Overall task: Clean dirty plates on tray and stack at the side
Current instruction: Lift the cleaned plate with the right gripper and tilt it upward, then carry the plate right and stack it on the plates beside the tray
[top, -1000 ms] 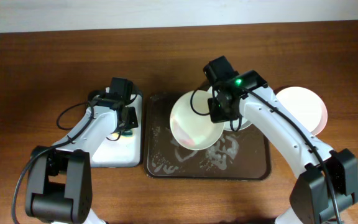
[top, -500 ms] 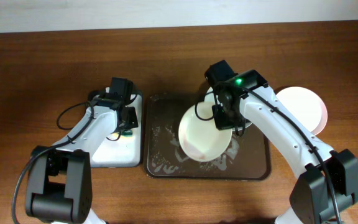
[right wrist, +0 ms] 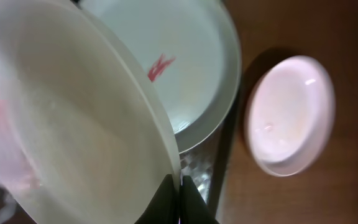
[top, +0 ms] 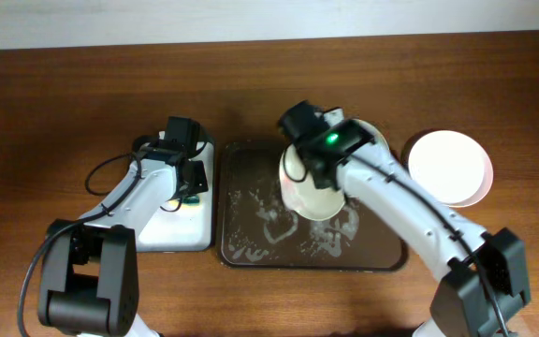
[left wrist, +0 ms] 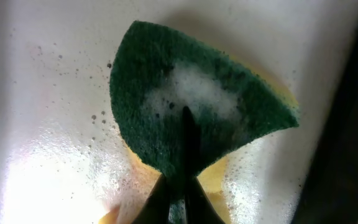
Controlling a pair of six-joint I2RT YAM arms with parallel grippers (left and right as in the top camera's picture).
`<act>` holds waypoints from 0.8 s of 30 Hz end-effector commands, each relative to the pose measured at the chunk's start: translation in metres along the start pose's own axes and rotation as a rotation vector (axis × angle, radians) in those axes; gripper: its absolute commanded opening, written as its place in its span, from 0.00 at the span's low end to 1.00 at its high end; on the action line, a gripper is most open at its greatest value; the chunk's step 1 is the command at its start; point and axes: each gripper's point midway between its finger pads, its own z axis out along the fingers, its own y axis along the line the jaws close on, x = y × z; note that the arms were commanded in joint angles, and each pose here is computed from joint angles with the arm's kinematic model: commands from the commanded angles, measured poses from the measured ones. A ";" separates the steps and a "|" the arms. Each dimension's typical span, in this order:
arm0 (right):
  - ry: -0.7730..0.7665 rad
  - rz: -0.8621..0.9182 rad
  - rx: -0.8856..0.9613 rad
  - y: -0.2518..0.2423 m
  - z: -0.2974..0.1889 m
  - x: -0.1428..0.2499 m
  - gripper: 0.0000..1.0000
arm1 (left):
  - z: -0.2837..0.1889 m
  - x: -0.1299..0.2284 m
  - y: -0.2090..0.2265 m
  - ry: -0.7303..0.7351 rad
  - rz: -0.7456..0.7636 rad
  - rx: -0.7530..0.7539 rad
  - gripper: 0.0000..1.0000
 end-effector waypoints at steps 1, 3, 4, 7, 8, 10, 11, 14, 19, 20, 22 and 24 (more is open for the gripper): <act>-0.206 0.016 0.216 -0.022 -0.040 -0.023 0.04 | 0.008 0.007 0.001 0.029 0.012 -0.001 0.05; -0.250 -0.004 0.252 -0.019 -0.049 -0.027 0.04 | 0.008 0.007 0.001 0.029 0.012 -0.001 0.05; -0.275 -0.014 0.271 -0.017 -0.054 -0.028 0.04 | 0.008 0.007 0.001 0.029 0.012 -0.001 0.05; -0.342 -0.036 0.311 -0.010 -0.069 -0.033 0.04 | 0.008 0.007 0.001 0.029 0.012 -0.001 0.05; -0.360 -0.039 0.321 -0.008 -0.073 -0.034 0.04 | 0.008 0.007 0.001 0.029 0.012 -0.001 0.05; -0.395 -0.047 0.344 -0.006 -0.081 -0.036 0.04 | 0.008 0.007 0.001 0.029 0.012 0.000 0.05; -0.411 -0.051 0.352 -0.004 -0.085 -0.037 0.04 | 0.008 0.007 0.001 0.029 0.012 0.000 0.05; -0.437 -0.056 0.361 0.000 -0.091 -0.038 0.04 | 0.008 0.007 0.001 0.029 0.012 0.000 0.05; -0.454 -0.054 0.379 -0.001 -0.094 -0.039 0.04 | 0.008 0.007 0.001 0.029 0.012 0.000 0.05; -0.455 -0.054 0.379 -0.001 -0.095 -0.040 0.04 | 0.008 0.007 0.001 0.029 0.012 -0.001 0.05; -0.456 -0.052 0.380 -0.002 -0.095 -0.040 0.04 | 0.008 0.007 0.001 0.029 0.012 0.000 0.05; -0.460 -0.020 0.375 -0.003 -0.094 -0.040 0.04 | 0.008 0.007 0.001 0.029 0.013 0.000 0.05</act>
